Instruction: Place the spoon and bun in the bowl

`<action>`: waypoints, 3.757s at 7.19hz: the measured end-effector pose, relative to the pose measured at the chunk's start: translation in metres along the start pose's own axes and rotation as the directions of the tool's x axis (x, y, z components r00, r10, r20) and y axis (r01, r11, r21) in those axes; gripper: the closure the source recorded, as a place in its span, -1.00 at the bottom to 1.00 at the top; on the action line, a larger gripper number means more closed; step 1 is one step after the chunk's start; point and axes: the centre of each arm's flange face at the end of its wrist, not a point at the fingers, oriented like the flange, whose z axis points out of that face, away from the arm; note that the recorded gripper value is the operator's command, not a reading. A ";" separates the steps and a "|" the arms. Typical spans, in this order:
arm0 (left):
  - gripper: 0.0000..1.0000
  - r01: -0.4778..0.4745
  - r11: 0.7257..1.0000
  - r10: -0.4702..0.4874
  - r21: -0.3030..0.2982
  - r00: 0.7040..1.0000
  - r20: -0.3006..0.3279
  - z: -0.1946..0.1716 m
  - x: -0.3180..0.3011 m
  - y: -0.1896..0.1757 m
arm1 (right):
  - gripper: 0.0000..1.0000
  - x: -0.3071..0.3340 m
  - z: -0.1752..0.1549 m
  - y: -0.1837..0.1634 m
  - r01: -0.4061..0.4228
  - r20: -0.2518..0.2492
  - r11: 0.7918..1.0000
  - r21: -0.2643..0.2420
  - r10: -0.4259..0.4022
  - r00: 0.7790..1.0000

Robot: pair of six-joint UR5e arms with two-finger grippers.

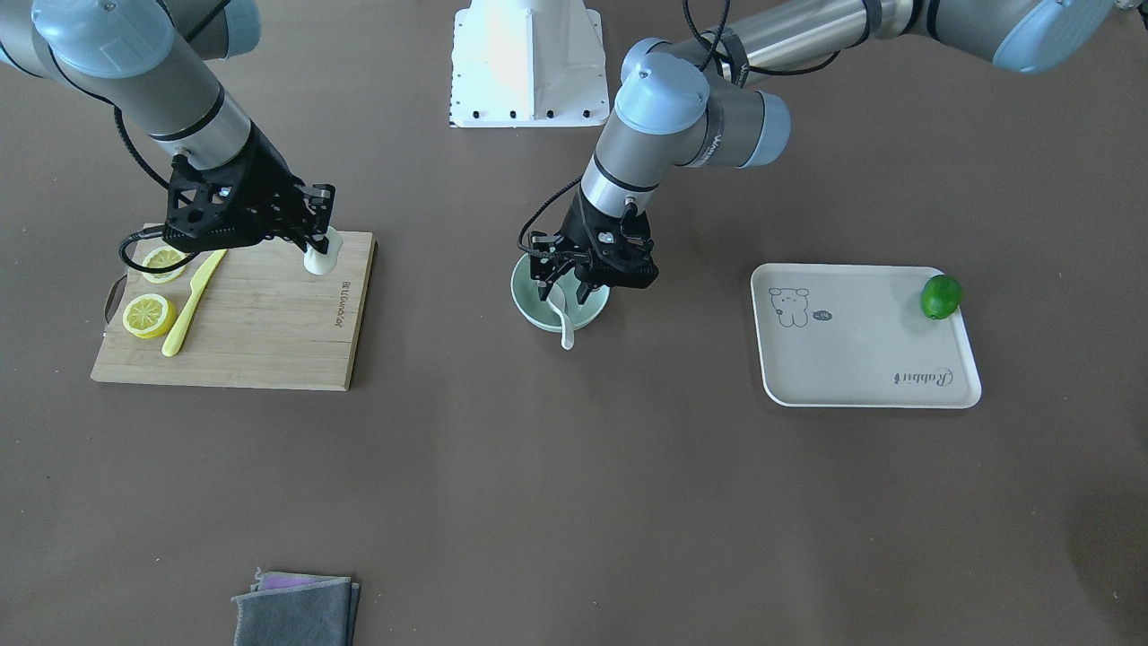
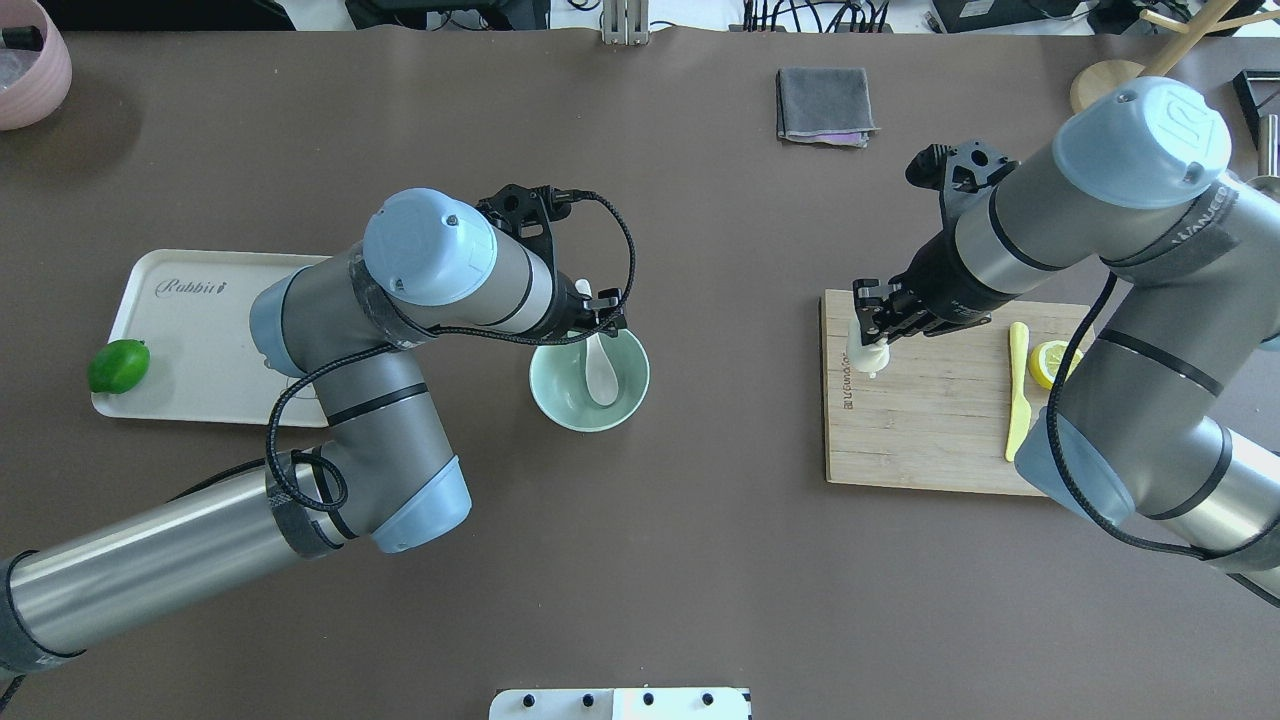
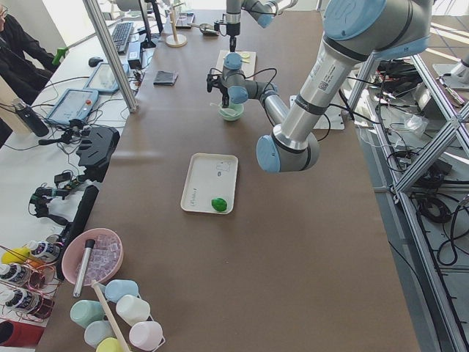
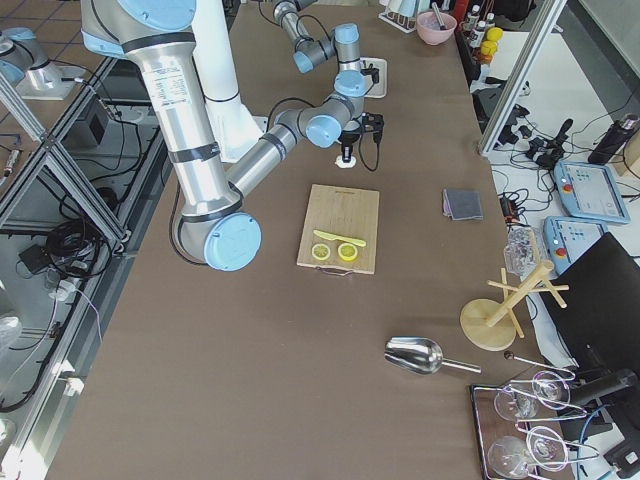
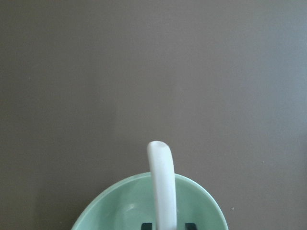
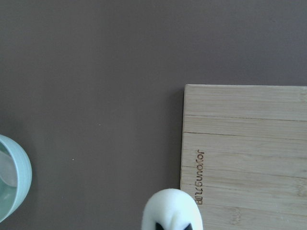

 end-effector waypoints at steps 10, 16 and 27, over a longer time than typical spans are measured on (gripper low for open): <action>-0.96 -0.303 0.944 0.260 0.131 0.927 0.271 -0.137 -0.258 -0.134 | 1.00 -0.228 0.069 0.003 -0.065 0.039 0.993 0.102 0.061 0.997; -0.96 -0.284 0.953 0.243 0.107 0.925 0.291 -0.136 -0.288 -0.132 | -1.00 -0.265 0.100 0.016 -0.127 0.022 0.988 0.092 0.125 0.992; -0.96 -0.336 0.937 0.345 -0.092 0.865 0.364 -0.321 -0.502 -0.188 | -1.00 0.121 -0.084 -0.107 0.075 -0.107 0.997 0.031 -0.071 0.992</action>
